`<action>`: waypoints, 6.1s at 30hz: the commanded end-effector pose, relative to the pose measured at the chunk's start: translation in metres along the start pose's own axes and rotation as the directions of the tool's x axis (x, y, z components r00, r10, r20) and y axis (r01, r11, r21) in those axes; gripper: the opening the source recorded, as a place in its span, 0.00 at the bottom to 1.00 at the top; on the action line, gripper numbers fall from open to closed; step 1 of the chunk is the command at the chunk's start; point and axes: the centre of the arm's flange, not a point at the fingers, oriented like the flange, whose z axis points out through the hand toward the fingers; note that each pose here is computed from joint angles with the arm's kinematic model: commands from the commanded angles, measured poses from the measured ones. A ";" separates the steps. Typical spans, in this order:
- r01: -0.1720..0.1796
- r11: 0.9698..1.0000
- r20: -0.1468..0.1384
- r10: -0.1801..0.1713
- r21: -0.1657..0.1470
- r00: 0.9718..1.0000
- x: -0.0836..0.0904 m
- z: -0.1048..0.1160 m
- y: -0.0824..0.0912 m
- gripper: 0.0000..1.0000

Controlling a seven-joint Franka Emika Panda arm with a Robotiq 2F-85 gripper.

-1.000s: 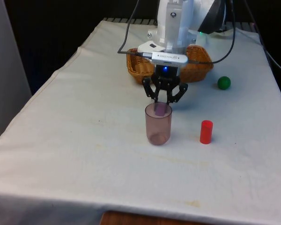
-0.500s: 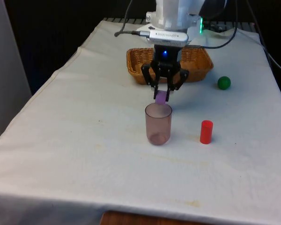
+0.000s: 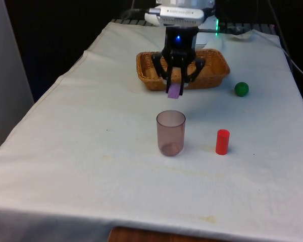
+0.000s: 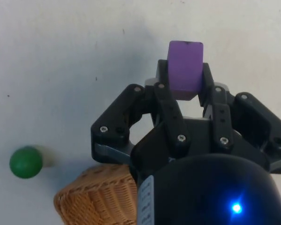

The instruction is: Pick up the triangular block and place it into the basket.

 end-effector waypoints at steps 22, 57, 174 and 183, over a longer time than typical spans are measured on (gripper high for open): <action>-0.002 1.000 -0.003 0.002 0.004 1.000 0.001 -0.026 0.003 0.34; 0.055 0.998 -0.015 -0.055 0.025 0.998 -0.079 -0.074 0.009 0.34; 0.251 0.967 0.070 -0.253 0.042 0.965 -0.250 0.047 0.044 0.86; 0.247 0.968 0.058 -0.249 0.043 0.967 -0.244 0.040 0.046 1.00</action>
